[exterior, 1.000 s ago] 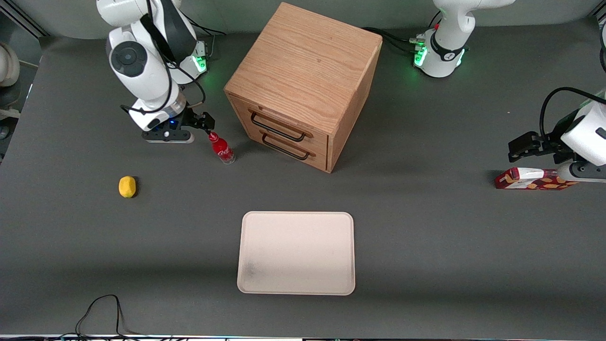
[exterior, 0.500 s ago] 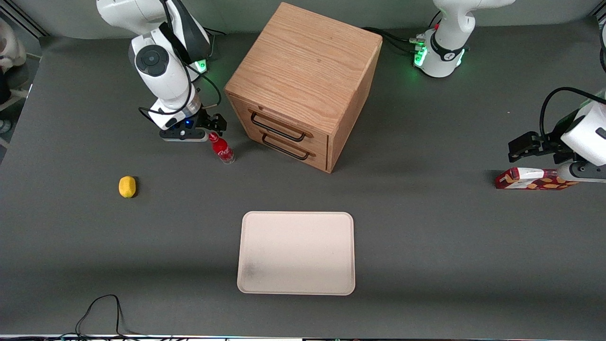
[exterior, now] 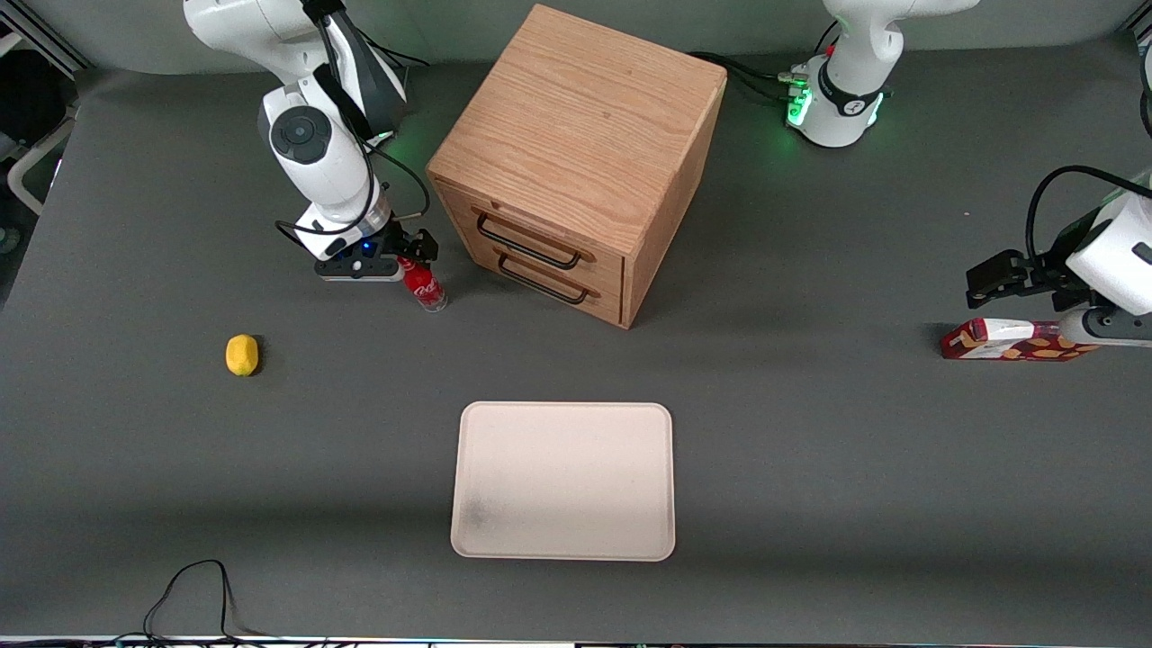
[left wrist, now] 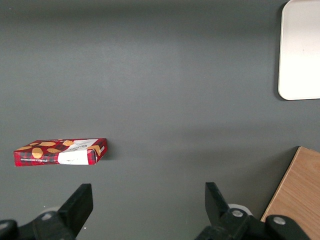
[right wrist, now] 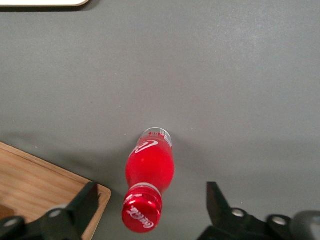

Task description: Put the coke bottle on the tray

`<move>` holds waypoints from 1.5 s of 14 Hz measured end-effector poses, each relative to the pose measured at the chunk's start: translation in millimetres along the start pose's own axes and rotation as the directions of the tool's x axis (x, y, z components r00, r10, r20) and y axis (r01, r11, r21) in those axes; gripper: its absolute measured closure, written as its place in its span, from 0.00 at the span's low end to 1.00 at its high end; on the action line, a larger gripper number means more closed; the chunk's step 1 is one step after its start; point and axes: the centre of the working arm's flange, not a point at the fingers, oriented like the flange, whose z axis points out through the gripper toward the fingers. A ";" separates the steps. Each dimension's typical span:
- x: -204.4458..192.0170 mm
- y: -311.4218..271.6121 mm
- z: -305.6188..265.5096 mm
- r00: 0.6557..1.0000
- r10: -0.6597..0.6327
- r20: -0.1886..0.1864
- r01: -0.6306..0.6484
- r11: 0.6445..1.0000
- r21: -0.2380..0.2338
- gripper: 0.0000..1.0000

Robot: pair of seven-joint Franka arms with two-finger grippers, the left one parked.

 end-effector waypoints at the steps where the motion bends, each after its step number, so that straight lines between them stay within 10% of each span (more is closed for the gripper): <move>1: 0.3 -0.2 0.7 1.000 0.000 -0.002 0.000 1.000 0.002 0.09; 10: -0.9 -1.9 9.7 1.000 -0.003 -0.005 0.004 1.000 0.007 0.68; 16: 14.1 -10.0 -15.4 1.000 -0.003 -0.013 0.003 1.000 0.011 0.68; 21: 85.0 -23.0 -142.8 1.000 0.009 -0.010 -0.009 1.000 0.020 0.68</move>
